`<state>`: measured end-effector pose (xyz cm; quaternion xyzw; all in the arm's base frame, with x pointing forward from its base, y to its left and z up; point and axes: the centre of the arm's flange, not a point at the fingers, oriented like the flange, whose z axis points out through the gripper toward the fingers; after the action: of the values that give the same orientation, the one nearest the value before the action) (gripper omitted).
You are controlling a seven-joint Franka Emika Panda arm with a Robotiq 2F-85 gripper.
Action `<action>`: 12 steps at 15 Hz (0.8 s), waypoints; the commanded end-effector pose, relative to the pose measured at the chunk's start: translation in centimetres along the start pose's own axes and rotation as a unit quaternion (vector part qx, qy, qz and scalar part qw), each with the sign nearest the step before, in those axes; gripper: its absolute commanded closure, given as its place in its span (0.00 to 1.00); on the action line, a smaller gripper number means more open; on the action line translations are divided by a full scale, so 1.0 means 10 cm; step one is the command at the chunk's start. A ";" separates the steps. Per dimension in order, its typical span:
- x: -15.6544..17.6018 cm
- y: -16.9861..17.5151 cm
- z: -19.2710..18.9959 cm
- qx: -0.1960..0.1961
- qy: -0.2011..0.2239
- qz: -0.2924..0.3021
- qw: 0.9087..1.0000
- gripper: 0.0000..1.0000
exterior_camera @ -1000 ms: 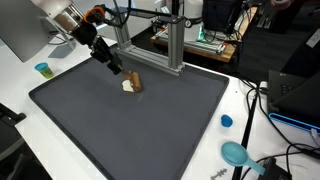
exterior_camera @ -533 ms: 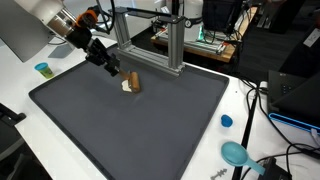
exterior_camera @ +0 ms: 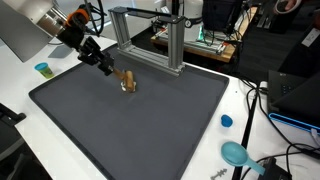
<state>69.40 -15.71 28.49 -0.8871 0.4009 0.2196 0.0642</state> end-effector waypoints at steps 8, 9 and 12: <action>0.14 -0.24 0.13 -0.029 0.002 0.003 1.000 0.79; 0.17 -0.21 0.04 -0.022 0.009 0.008 1.000 0.79; 0.21 -0.16 -0.14 -0.017 0.021 0.022 0.999 0.79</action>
<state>70.30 -14.80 27.92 -0.8853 0.3990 0.2342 0.0470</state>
